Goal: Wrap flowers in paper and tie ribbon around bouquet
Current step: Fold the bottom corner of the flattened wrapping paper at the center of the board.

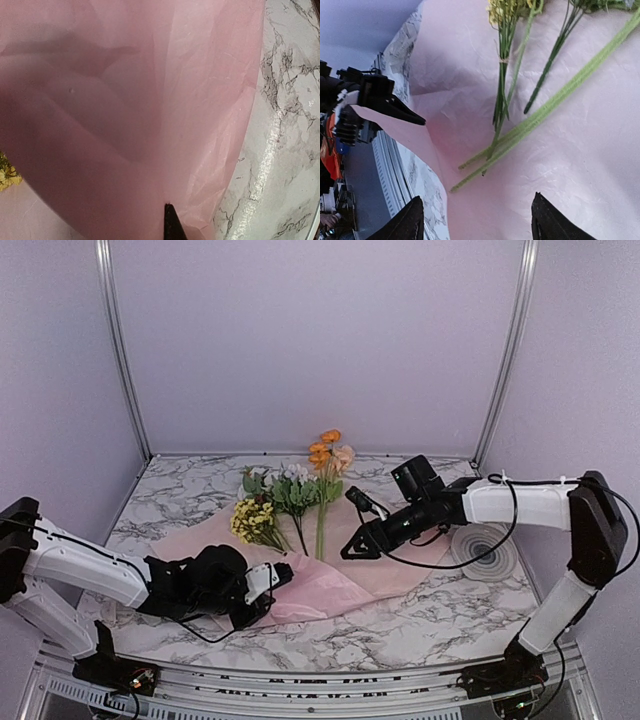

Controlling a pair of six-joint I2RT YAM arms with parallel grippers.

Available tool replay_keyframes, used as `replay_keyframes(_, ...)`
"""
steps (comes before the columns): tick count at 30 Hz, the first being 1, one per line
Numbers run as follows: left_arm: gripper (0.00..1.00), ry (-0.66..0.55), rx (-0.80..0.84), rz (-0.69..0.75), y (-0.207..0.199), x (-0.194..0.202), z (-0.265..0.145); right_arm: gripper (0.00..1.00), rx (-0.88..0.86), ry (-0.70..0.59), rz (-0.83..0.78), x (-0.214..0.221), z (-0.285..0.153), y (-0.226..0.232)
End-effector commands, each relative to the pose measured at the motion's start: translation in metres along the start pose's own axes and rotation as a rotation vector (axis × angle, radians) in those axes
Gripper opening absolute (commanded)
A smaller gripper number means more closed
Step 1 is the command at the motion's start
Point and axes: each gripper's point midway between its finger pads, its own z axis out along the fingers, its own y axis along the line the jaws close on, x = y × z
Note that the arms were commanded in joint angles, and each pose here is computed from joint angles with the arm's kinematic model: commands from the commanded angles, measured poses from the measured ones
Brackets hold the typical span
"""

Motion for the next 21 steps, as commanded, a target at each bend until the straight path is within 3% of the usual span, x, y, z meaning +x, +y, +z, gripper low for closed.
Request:
replay_keyframes(1,0.0,-0.033,0.009,0.015,0.003,-0.017,0.004,0.74,-0.148,-0.101,-0.091,-0.011,-0.012,0.032)
replay_keyframes(3,0.0,-0.026,0.012,0.016,0.004,-0.015,0.006,0.77,-0.232,-0.12,-0.112,-0.008,-0.017,0.047)
replay_keyframes(8,0.0,-0.028,0.015,0.029,0.006,-0.019,0.009,0.77,-0.189,-0.051,-0.015,0.023,0.007,0.024)
replay_keyframes(14,0.0,0.002,0.006,0.029,0.012,-0.016,0.013,0.75,-0.249,-0.011,-0.038,0.049,0.024,0.043)
replay_keyframes(19,0.0,0.005,0.002,0.015,0.016,-0.016,0.013,0.61,-0.23,0.045,0.011,0.068,0.036,0.031)
replay_keyframes(21,0.0,0.009,0.004,0.012,0.016,-0.014,0.013,0.44,-0.23,0.054,0.015,0.071,0.038,0.03)
